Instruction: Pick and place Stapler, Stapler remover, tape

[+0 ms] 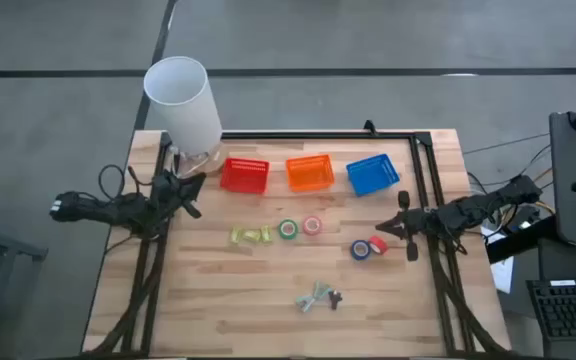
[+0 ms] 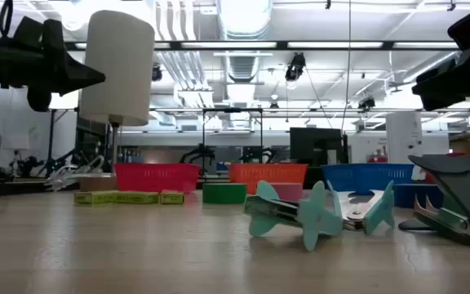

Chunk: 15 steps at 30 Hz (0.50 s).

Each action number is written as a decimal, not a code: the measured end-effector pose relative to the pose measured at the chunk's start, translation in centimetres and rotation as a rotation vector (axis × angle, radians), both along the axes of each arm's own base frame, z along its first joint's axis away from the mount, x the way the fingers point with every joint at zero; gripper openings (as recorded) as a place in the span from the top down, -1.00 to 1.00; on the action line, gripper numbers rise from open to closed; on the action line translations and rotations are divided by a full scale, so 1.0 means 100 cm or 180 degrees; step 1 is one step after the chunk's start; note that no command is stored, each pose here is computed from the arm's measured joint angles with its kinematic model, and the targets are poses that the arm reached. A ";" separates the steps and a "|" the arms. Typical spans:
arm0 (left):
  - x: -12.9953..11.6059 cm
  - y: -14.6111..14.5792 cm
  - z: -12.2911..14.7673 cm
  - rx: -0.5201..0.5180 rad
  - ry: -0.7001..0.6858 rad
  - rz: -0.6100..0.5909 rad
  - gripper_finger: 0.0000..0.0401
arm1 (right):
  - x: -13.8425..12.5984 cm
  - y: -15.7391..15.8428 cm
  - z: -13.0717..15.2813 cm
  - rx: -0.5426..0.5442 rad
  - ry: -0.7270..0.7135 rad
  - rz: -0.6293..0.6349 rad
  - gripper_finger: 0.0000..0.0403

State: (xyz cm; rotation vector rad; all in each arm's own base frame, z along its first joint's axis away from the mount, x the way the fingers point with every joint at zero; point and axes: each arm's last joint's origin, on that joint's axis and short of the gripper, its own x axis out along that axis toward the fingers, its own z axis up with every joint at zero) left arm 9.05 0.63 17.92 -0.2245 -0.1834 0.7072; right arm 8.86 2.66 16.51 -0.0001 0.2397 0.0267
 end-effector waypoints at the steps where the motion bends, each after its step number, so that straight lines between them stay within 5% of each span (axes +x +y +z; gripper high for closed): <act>1: 0.000 0.000 0.000 -0.0001 -0.0001 0.0000 0.88 | 0.000 0.000 0.000 0.0000 0.0000 0.0000 0.96; 15: 0.000 0.000 0.000 -0.0001 -0.0001 0.0000 0.87 | 0.000 0.000 0.000 0.0000 0.0000 0.0000 0.96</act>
